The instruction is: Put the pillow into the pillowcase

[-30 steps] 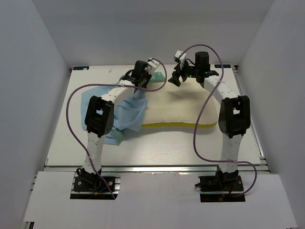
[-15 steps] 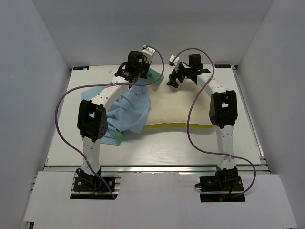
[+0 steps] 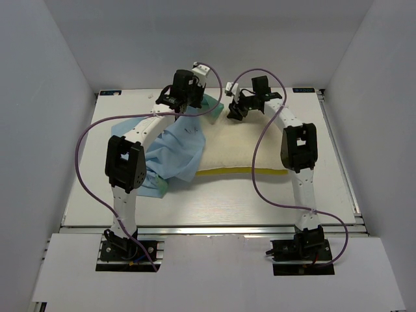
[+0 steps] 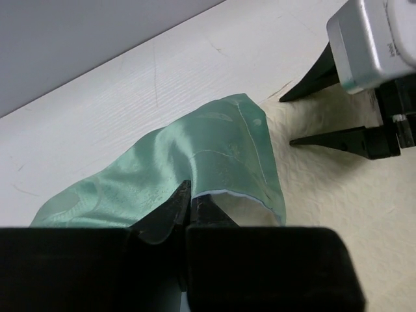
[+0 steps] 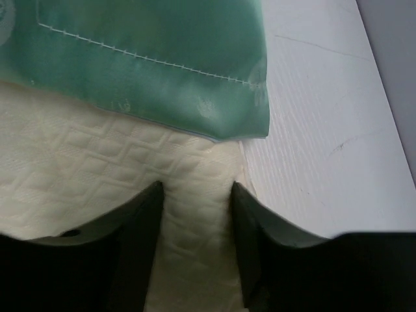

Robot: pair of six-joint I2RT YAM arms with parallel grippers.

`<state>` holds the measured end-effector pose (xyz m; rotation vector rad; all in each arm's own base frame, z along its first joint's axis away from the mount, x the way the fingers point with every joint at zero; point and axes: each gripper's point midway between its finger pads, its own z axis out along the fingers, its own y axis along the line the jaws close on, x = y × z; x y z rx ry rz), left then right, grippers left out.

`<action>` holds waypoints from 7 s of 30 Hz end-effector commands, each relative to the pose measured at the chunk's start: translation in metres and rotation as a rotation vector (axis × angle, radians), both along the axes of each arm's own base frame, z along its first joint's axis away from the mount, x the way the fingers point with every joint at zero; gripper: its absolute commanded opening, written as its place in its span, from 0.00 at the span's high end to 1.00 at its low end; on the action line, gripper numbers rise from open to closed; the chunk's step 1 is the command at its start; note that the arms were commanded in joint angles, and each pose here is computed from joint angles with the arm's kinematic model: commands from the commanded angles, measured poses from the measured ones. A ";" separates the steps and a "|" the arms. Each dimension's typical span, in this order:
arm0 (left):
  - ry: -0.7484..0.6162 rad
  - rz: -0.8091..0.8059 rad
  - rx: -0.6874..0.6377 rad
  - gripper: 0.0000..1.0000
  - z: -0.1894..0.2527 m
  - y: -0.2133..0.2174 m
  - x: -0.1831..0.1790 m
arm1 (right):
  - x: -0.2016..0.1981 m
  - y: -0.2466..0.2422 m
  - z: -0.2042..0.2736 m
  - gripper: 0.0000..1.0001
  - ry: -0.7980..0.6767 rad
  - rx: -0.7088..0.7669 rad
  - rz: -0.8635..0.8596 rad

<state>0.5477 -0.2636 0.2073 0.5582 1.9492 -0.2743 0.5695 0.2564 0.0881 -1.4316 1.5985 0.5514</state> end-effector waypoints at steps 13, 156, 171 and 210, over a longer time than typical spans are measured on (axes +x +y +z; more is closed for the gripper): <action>-0.024 -0.026 -0.345 0.88 0.091 -0.002 -0.012 | -0.039 0.003 0.049 1.00 0.029 0.078 0.047; -0.007 0.075 -0.293 0.20 0.025 0.010 -0.328 | -0.295 -0.076 0.076 0.11 -0.224 -0.089 0.053; -0.036 0.664 -0.099 0.21 -0.081 0.040 -0.333 | -0.258 -0.066 0.069 0.11 -0.159 -0.031 -0.082; 0.179 0.754 -0.277 0.33 -0.128 0.038 -0.308 | -0.303 -0.074 0.052 0.11 -0.088 -0.155 0.048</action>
